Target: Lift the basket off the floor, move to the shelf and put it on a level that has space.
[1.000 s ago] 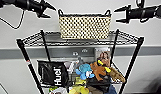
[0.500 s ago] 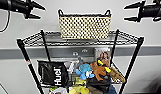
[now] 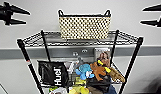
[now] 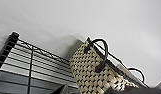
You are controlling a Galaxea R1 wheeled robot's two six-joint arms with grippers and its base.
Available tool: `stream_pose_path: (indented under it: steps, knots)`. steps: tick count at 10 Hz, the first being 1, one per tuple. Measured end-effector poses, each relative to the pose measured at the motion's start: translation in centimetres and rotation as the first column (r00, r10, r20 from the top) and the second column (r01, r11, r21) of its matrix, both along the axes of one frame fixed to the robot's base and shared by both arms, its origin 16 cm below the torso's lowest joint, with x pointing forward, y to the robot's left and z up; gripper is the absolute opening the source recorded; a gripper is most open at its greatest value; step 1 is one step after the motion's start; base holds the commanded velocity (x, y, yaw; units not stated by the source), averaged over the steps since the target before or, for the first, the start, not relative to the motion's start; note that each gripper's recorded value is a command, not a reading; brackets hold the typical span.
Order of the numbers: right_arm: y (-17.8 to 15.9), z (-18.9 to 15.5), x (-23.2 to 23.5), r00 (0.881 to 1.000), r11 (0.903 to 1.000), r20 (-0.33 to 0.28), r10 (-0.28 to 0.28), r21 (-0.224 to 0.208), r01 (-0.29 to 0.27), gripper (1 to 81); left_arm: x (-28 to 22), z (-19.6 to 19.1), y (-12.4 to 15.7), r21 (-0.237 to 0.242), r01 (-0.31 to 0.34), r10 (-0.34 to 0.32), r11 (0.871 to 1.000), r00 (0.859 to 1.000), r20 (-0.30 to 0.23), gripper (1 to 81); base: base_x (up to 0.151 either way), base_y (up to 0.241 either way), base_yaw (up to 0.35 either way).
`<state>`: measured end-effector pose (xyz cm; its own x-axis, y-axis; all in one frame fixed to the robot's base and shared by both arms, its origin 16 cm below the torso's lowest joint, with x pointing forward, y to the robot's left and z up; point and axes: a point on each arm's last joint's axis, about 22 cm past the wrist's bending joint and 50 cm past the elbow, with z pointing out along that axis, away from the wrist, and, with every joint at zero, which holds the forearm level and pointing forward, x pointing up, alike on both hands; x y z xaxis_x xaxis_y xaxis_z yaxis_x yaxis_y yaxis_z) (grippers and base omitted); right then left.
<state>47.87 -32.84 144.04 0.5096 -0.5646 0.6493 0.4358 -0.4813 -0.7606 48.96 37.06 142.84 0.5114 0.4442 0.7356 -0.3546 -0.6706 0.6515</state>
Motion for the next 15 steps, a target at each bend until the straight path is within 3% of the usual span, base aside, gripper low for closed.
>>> stream_pose_path:
  steps: [3, 6, 7, 9, 13, 15]
  knots:
    - [-5.3, -3.3, -3.1, 0.995, 0.997, -0.064, -0.076, -0.018, 0.075, 81.1, -3.0, -3.2, 3.5, -0.002, -0.047, 0.047, 0.999, 0.998, -0.042, 81.1, 0.0, 0.0, 0.0]
    - [-10.0, -8.4, -4.3, 0.973, 0.9863, -0.167, -0.16, -0.066, 0.151, 81.1, -4.7, -8.2, 8.8, 0.009, -0.138, 0.138, 0.99, 0.984, -0.117, 81.1, 0.0, 0.0, 0.0]
    - [-11.2, -11.0, -4.6, 0.958, 0.9809, -0.216, -0.186, -0.097, 0.169, 81.1, -5.2, -10.1, 10.4, 0.023, -0.161, 0.163, 0.987, 0.976, -0.141, 81.1, 0.0, 0.0, 0.0]
    - [-13.1, -13.4, -5.2, 0.94, 0.9716, -0.253, -0.227, -0.124, 0.202, 81.1, -5.9, -14.2, 12.0, 0.061, -0.179, 0.188, 0.982, 0.96, -0.21, 81.1, 0.0, 0.0, 0.0]
    - [-14.4, -23.4, -5.4, 0.871, 0.9549, -0.411, -0.27, -0.23, 0.188, 81.1, -7.1, -22.3, 14.0, 0.144, -0.175, 0.215, 0.974, 0.917, -0.337, 81.1, 0.0, 0.0, 0.0]
    - [-14.8, -27.5, -5.7, 0.838, 0.9444, -0.462, -0.29, -0.28, 0.173, 81.1, -7.2, -25.3, 14.4, 0.17, -0.175, 0.228, 0.97, 0.9, -0.371, 81.1, 0.0, 0.0, 0.0]
